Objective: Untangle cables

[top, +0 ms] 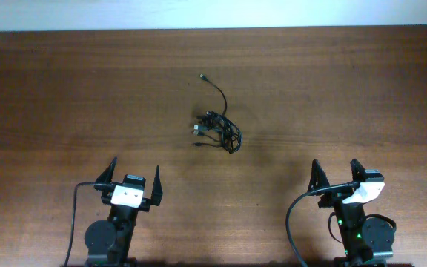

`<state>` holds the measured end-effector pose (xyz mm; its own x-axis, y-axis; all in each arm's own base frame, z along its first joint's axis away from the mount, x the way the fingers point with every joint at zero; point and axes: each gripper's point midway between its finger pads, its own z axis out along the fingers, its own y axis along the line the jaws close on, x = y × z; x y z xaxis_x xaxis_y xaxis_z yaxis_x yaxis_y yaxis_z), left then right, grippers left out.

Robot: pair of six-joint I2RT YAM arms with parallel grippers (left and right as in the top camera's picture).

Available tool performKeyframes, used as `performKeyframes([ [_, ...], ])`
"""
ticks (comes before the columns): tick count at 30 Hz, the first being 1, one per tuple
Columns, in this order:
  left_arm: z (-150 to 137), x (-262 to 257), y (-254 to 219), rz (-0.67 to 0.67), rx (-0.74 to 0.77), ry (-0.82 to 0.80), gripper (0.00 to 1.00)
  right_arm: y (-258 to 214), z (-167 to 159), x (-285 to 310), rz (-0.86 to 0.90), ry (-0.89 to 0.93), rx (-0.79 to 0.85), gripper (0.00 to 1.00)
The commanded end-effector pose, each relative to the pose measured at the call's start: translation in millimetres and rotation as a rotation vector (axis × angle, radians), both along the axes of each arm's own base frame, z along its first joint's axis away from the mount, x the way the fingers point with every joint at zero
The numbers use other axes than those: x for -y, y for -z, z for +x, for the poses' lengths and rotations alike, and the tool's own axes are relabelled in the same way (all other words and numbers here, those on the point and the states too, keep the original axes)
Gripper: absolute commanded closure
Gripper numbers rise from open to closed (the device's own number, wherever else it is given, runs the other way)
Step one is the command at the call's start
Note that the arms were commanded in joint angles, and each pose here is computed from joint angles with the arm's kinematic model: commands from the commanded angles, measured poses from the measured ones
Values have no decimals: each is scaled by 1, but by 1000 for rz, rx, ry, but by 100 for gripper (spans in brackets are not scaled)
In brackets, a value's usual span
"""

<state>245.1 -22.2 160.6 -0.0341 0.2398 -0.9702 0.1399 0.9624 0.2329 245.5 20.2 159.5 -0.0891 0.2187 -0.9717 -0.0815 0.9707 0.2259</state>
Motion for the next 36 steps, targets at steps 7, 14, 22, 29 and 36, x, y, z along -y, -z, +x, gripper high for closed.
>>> performKeyframes([
  [7,0,1,1,15,1,7,1,7,1,-1,-8,-6,-23,1],
  [14,0,1,1,15,1,7,1,7,1,-1,-8,-6,-23,1],
  [22,0,1,2,15,0,7,1,7,1,0,-8,-5,-23,1],
  [29,0,1,1,15,1,7,1,7,1,0,-8,-5,-23,1],
  [36,-1,2,1,-34,-5,12,1,7,0,-3,-7,-17,-22,1],
])
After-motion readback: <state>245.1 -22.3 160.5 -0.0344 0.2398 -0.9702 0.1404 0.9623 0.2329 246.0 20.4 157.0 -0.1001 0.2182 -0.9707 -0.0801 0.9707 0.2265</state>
